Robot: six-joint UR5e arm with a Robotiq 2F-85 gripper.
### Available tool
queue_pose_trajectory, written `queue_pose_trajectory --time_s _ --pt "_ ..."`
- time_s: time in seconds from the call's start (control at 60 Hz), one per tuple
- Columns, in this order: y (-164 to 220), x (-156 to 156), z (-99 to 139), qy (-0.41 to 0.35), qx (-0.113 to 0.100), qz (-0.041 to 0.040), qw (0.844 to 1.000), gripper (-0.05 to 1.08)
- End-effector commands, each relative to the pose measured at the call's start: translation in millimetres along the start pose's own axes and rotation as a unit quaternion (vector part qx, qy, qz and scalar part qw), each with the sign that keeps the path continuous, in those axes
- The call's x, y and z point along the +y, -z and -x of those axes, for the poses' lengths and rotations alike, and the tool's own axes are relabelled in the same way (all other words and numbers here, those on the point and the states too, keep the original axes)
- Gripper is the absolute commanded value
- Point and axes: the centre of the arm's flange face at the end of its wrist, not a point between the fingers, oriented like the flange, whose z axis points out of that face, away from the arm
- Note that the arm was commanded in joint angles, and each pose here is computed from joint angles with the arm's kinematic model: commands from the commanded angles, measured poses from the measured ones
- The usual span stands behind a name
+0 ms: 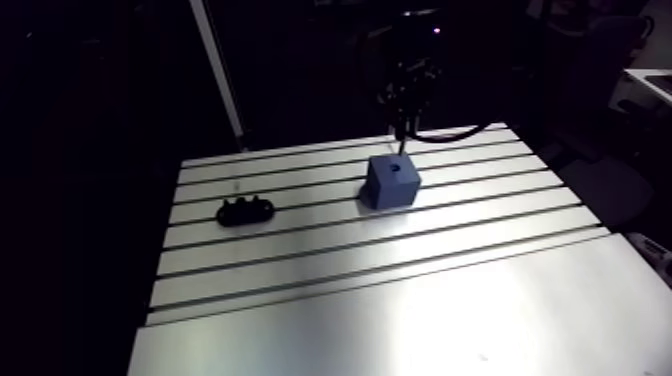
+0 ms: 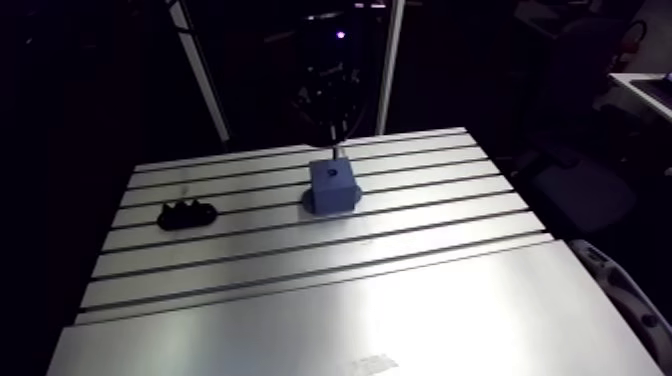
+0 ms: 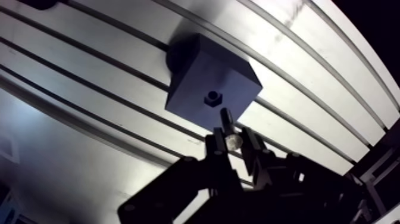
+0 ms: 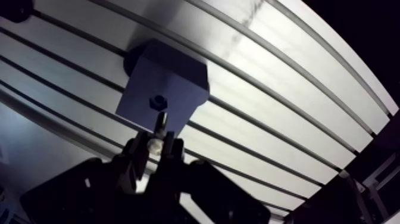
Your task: Pick up the M10 bolt and insert it into the hex recess until seated.
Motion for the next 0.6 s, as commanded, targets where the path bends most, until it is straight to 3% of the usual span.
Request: queue_pose_trajectory --time_s 0.017,0.6 --pt "-7.0 -2.8 -0.4 0.0 -0.005 -0.0042 1.0 0.91" --pt "-12.9 -7.7 -1.7 0.002 -0.004 -0.003 1.0 0.91"
